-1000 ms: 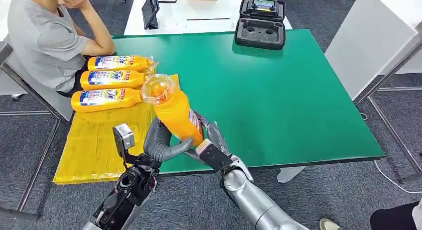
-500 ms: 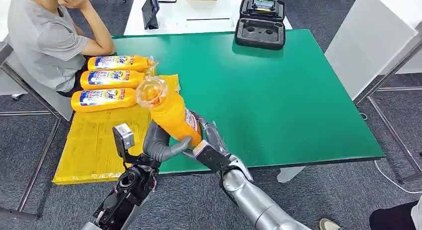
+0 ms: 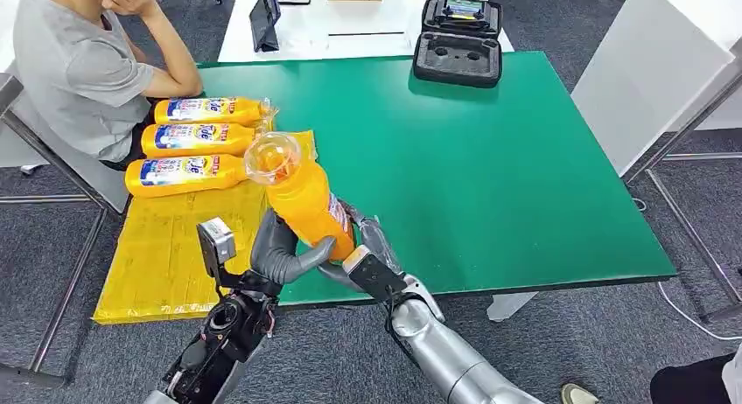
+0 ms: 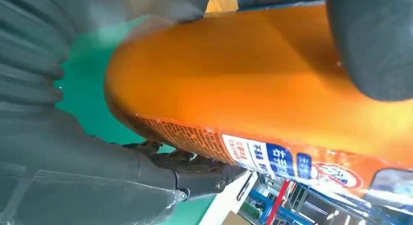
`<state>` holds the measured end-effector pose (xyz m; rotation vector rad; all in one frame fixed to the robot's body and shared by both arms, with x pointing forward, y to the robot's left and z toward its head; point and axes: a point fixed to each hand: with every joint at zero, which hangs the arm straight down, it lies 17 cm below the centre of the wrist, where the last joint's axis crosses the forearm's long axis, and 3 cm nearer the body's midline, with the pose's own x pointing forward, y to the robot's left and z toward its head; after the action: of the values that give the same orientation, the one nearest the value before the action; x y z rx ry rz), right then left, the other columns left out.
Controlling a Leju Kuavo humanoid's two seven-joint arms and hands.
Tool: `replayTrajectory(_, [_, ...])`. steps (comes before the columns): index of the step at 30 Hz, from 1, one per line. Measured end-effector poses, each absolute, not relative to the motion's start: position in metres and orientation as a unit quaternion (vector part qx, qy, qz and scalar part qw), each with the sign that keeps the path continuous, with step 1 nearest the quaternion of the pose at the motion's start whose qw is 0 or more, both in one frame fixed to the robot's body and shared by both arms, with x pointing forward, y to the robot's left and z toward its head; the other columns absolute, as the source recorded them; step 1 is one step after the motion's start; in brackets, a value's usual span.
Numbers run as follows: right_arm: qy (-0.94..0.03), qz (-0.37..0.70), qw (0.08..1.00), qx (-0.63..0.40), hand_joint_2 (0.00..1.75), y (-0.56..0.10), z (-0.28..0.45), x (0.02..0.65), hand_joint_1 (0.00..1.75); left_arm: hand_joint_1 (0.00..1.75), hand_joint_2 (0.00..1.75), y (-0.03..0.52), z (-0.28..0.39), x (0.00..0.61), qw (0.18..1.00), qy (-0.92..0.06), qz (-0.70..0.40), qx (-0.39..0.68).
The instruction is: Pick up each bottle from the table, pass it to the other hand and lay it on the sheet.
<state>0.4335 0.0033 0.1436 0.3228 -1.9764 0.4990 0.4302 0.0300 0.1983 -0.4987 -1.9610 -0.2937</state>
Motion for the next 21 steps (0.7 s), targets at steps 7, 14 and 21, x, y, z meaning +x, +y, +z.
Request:
replayTrajectory(7, [-0.824,0.188,0.515,0.141,1.75,0.001,0.152,0.435,0.00,1.75,1.75,0.025,0.193,0.425,0.524,-0.814,-0.132,-0.211])
replayTrajectory(14, [-0.823,0.182,0.519,0.141,1.75,-0.002,0.152,0.434,0.00,1.75,1.75,0.018,0.192,0.421,0.520,-0.816,-0.147,-0.205])
replayTrajectory(21, [-0.822,0.182,0.522,0.139,1.75,-0.007,0.147,0.431,0.00,1.75,1.75,0.017,0.193,0.422,0.516,-0.820,-0.156,-0.194])
